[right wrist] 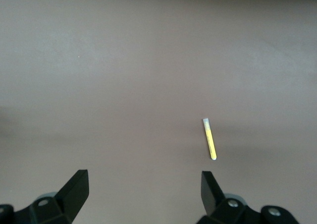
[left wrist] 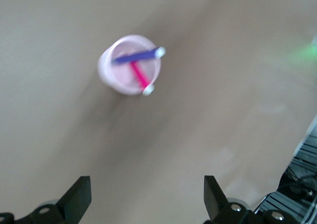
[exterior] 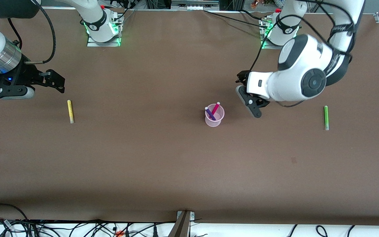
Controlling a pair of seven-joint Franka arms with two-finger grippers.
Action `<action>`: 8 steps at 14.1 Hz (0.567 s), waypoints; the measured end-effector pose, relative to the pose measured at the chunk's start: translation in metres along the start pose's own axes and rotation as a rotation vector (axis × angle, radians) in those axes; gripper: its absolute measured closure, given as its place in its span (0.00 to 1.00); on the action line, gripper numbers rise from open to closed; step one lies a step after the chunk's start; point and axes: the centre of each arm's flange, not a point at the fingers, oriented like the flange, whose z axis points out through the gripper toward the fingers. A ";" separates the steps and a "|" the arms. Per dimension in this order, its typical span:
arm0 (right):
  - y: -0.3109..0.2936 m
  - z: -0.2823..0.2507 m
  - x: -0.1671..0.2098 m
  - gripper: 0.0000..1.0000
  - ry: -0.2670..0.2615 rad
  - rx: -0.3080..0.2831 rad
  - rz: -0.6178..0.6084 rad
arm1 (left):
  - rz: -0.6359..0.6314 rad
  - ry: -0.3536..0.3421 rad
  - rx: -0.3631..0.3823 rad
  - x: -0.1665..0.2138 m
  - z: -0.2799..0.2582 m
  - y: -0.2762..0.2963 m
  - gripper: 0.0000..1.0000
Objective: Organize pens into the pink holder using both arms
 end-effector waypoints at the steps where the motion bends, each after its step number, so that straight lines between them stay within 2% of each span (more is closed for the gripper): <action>1: -0.001 0.000 0.000 0.00 -0.001 0.000 -0.001 | -0.095 -0.026 0.040 -0.008 -0.011 0.005 0.00; 3: -0.002 0.001 0.000 0.00 -0.001 0.000 -0.001 | -0.299 -0.051 0.133 -0.023 -0.031 0.010 0.00; 5: -0.004 0.001 0.000 0.00 -0.002 0.000 -0.004 | -0.427 -0.038 0.263 -0.039 -0.058 0.007 0.00; 6: -0.004 0.001 0.000 0.00 -0.002 0.000 -0.004 | -0.474 -0.019 0.299 -0.049 -0.076 0.000 0.00; 8: -0.005 0.001 0.000 0.00 -0.002 0.000 -0.005 | -0.582 0.043 0.303 -0.081 -0.115 -0.041 0.00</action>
